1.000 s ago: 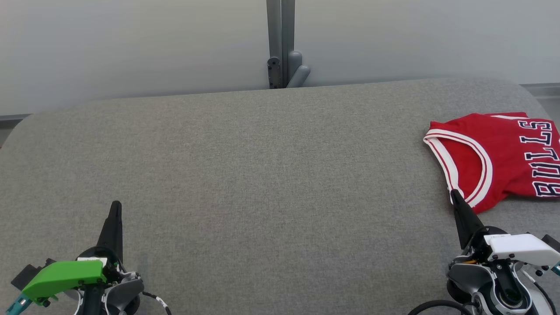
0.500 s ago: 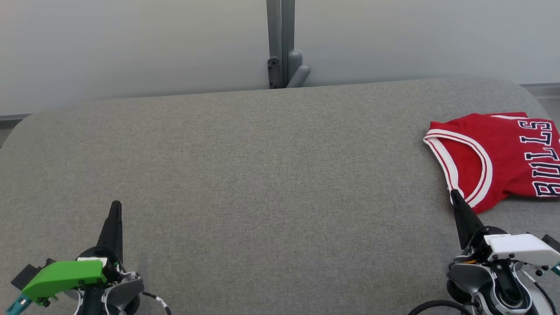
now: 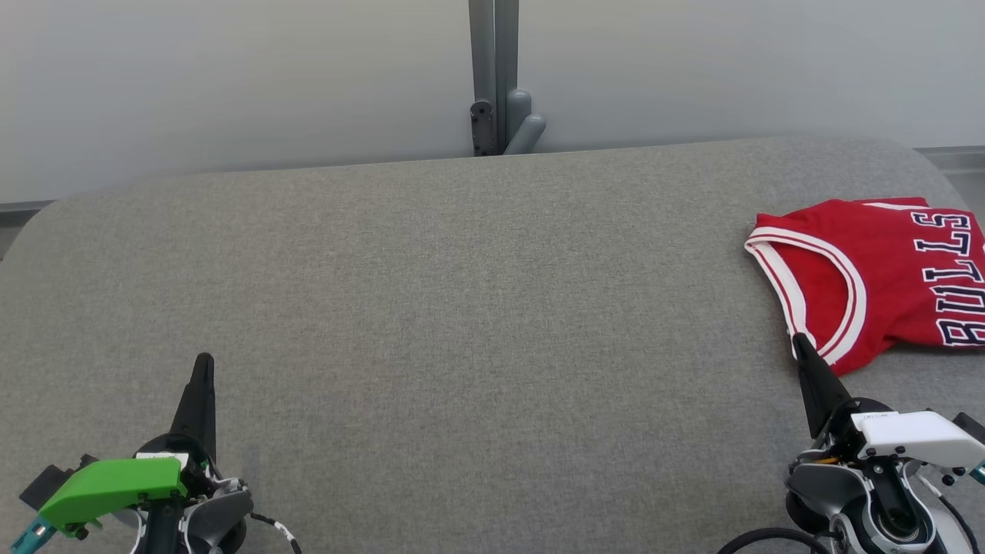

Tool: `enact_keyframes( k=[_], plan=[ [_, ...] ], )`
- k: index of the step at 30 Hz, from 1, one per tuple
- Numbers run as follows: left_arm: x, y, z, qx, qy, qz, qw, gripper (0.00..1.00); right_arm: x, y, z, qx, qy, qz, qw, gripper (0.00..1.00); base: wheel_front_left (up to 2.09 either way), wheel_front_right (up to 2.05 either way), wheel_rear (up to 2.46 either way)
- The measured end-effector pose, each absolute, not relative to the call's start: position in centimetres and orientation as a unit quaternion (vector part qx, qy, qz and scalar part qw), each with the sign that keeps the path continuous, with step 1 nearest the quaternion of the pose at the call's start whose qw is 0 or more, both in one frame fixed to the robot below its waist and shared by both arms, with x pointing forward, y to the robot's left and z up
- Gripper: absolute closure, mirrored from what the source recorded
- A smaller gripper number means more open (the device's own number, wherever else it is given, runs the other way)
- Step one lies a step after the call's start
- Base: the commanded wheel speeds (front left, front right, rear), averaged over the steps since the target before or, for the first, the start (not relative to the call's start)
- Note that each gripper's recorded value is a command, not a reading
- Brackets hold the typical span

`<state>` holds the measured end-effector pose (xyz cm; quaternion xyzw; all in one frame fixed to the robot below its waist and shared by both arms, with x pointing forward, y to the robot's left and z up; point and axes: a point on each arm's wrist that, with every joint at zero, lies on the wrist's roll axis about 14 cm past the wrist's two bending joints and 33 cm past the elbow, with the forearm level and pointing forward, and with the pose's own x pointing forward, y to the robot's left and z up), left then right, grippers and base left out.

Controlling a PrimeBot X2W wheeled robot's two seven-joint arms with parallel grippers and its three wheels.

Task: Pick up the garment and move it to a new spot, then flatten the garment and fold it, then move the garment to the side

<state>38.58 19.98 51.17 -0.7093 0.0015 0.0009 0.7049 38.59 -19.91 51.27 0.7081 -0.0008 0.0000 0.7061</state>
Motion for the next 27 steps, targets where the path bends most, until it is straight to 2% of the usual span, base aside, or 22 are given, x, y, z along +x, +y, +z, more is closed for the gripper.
enact_keyframes(
  k=[27],
  plan=[
    [38.58,19.98,51.18,-0.709,0.001,0.001,0.705,1.0,38.59,-19.91,51.27,0.708,-0.001,0.0,0.706,1.0,0.0,0.0,0.0]
  ],
)
